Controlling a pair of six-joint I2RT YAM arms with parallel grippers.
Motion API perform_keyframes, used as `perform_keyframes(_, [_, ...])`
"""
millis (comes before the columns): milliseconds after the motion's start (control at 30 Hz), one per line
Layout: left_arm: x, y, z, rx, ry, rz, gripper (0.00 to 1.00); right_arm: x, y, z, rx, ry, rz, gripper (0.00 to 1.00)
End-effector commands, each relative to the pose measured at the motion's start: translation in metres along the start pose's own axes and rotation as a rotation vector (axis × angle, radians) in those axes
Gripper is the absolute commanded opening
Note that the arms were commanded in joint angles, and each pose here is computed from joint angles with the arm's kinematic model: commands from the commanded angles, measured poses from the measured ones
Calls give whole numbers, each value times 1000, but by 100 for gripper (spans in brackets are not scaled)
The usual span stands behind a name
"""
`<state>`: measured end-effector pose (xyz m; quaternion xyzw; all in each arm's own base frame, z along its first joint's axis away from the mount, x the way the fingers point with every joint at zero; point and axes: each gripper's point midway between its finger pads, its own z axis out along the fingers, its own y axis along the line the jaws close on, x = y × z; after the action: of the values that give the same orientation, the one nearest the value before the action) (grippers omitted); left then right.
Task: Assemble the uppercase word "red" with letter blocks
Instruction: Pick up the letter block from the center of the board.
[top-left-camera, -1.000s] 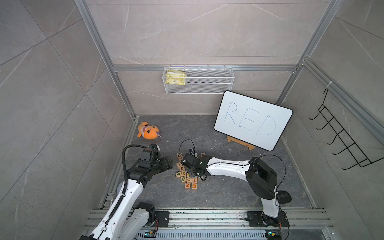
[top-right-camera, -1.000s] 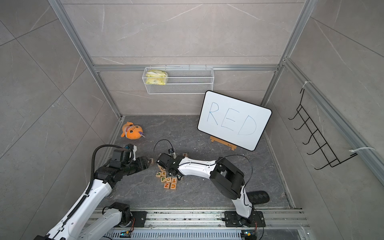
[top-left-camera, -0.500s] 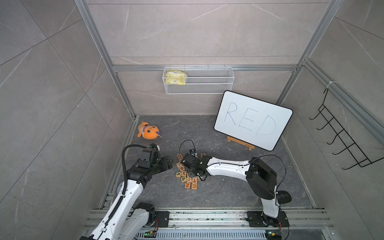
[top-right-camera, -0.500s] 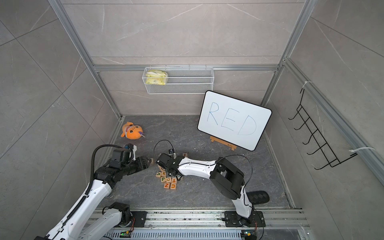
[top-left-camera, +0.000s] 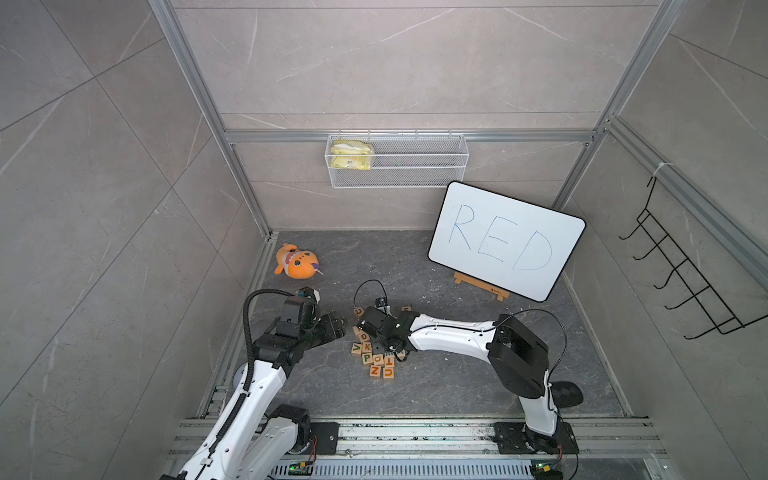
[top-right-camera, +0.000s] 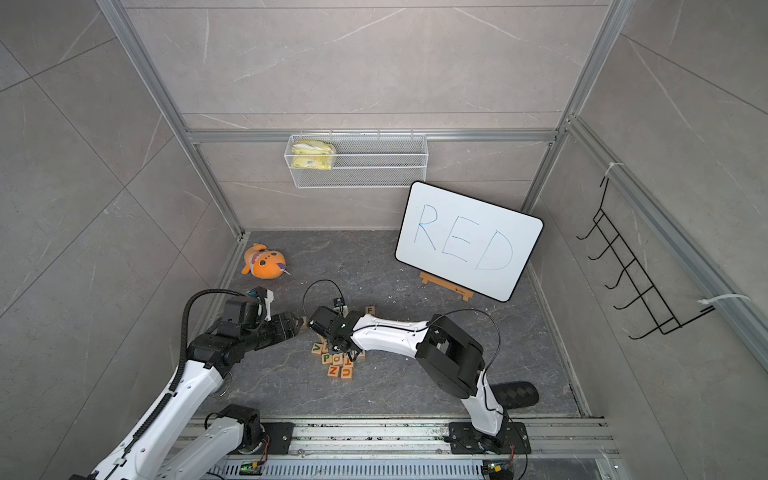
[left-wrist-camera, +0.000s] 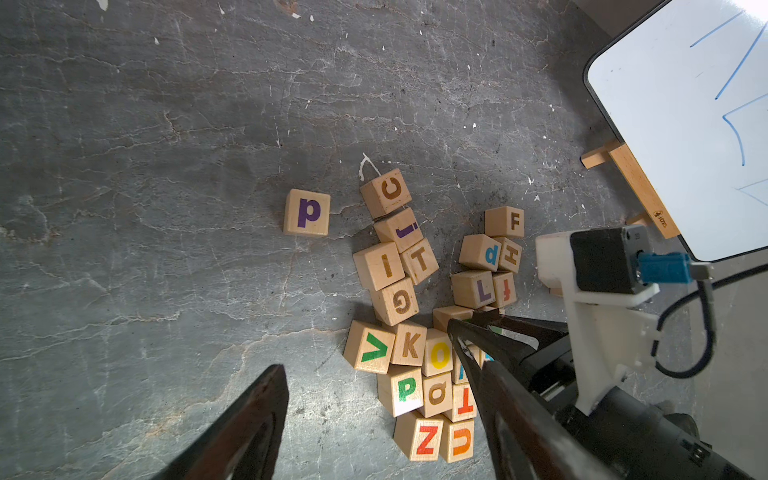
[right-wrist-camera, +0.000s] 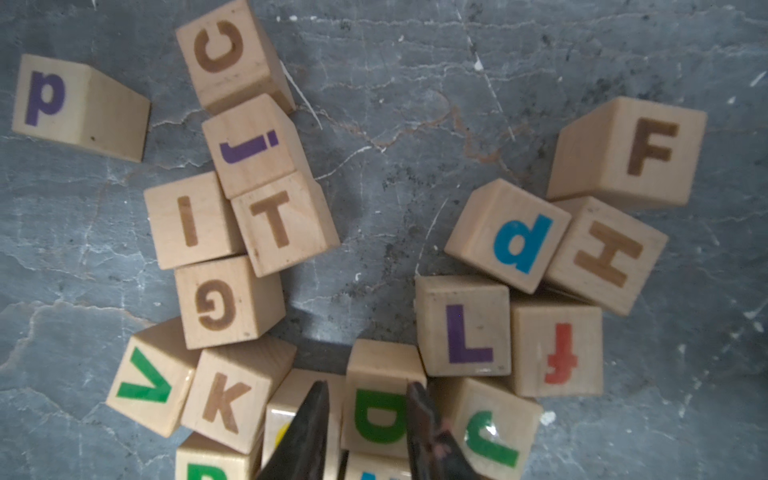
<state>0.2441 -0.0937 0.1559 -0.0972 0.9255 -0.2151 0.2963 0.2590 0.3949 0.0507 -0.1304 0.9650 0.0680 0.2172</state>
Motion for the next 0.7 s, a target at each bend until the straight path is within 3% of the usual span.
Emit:
perform_keyframes(0, [-11, -9, -8, 36, -42, 8, 76, 4, -3, 6, 50, 18, -5, 35])
perform_keyframes(367, [-11, -10, -8, 41, -44, 6, 76, -5, -10, -13, 62, -32, -4, 36])
perform_keyframes(667, [-10, -10, -7, 42, -40, 5, 77, 7, -11, 1, 67, 5, 13, 37])
